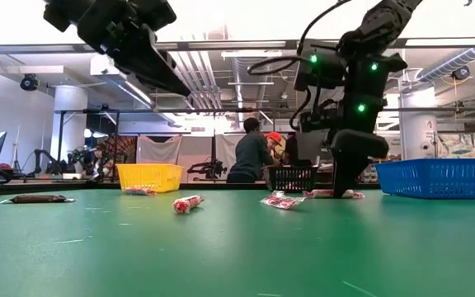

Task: Sort candy by brand, put in halloween buckets
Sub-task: Put the pink candy into the yellow basket

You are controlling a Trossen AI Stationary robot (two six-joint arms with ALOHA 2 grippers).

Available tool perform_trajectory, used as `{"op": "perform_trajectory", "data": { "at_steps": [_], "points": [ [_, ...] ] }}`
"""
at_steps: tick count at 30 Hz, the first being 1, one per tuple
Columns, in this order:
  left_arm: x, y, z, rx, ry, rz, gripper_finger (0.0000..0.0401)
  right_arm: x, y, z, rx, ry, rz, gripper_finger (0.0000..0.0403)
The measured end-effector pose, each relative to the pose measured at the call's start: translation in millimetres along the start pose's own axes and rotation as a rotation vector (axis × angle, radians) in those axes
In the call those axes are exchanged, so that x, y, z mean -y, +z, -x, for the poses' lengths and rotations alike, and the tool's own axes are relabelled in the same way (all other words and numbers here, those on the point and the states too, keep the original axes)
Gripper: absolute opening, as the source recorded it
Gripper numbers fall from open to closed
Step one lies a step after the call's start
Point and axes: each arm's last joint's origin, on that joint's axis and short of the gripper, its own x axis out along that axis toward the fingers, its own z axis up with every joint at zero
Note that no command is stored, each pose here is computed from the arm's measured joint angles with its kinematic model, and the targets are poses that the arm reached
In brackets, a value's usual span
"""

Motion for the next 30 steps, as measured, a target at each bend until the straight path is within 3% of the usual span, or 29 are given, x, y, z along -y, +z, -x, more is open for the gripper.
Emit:
{"op": "perform_trajectory", "data": {
  "at_steps": [8, 14, 21, 26, 30],
  "points": [
    [0, 6, -3, 0.068, 0.004, -0.028, 0.0155, -1, -1, -13, -0.023, 0.009, 0.01, 0.0082],
    [1, 9, -14, 0.111, -0.017, -0.069, 0.0155, -1, -1, -15, -0.021, 0.064, 0.017, 0.0026],
    [3, 14, -29, 0.22, -0.072, -0.102, 0.0155, -2, 2, -11, 0.014, 0.078, 0.007, 0.0026],
    [4, 10, -39, 0.246, -0.096, -0.105, 0.0155, -9, 10, 2, 0.132, 0.161, 0.008, 0.0026],
    [6, 6, -43, 0.359, -0.166, -0.105, 0.0155, -19, 22, 16, 0.326, 0.238, 0.022, 0.0026]
  ]
}}
